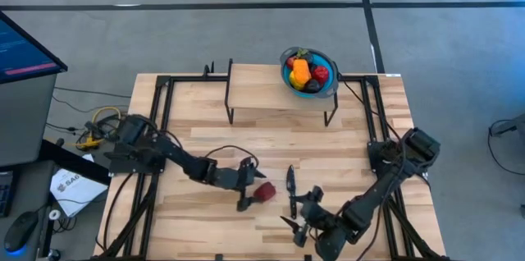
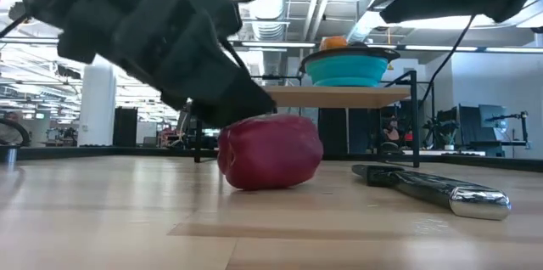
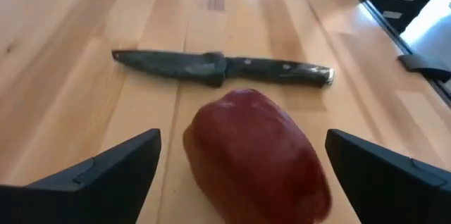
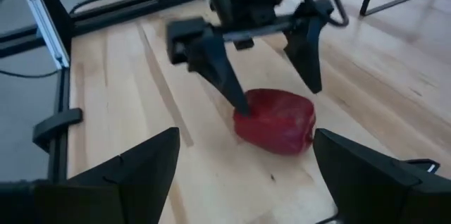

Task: Pick & Place Fruit
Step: Put the red apple into the blue strainer bowl on the shelf, then put the black knife on the shelf

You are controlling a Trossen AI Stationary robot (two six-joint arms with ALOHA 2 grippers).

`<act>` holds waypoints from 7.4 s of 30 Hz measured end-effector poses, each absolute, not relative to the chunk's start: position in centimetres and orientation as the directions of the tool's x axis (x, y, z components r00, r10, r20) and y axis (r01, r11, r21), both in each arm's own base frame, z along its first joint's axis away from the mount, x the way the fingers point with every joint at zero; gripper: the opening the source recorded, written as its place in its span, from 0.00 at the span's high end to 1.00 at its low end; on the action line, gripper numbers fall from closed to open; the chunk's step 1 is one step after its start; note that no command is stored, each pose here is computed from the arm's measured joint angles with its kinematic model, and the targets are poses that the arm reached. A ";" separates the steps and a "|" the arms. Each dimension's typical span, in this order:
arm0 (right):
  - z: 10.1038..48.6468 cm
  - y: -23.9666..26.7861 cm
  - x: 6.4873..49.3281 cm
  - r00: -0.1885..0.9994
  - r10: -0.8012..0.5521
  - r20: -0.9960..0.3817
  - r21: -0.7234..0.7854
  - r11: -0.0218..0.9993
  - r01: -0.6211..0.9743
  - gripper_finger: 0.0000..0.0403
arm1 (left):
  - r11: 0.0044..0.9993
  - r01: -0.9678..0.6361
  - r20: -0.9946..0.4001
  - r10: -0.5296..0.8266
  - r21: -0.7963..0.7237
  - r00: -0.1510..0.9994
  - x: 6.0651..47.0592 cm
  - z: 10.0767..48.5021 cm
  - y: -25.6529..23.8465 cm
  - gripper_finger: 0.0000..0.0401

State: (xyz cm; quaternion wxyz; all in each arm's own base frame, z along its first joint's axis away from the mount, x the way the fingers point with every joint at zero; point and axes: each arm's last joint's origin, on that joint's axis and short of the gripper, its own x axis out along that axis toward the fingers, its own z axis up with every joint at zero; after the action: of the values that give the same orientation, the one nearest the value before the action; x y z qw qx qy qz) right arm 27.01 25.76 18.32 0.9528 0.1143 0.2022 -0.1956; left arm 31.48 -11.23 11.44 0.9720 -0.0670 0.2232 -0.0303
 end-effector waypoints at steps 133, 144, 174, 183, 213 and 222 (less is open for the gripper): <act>36.3 -14.9 21.2 0.524 -0.603 -0.602 0.277 0.458 0.845 0.17 | 0.929 0.351 -0.265 -0.370 -0.117 0.891 30.3 17.2 -11.1 0.16; 37.0 -14.7 20.9 0.544 -0.620 -0.566 0.293 0.465 0.835 0.17 | 0.928 0.354 -0.265 -0.373 -0.120 0.889 30.3 17.2 -11.2 0.16; 19.4 21.6 26.5 0.556 -0.426 -0.713 0.036 0.771 0.636 0.24 | 0.981 0.186 -0.275 -0.196 -0.060 0.941 30.2 17.1 -11.3 0.16; 13.5 25.7 29.4 0.477 -0.448 -0.756 -0.011 0.737 0.676 0.26 | 0.981 0.182 -0.275 -0.192 -0.059 0.942 30.2 17.1 -11.3 0.16; 12.9 22.9 36.9 0.485 -0.387 -0.784 0.043 0.746 0.665 0.76 | 0.984 -0.064 -0.251 0.019 -0.169 0.968 17.1 14.4 -8.4 0.16; 21.1 18.3 43.6 0.604 -0.465 -0.648 0.085 0.743 0.664 0.77 | 0.977 -0.092 -0.240 0.044 -0.194 0.970 14.6 13.2 -9.0 0.16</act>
State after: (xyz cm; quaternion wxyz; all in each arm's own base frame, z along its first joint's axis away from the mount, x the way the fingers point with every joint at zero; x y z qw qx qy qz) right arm 43.58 18.32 21.10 0.8809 0.1606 0.3093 -0.3202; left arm 14.61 -8.95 13.20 0.9871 -0.1024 0.1182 0.0343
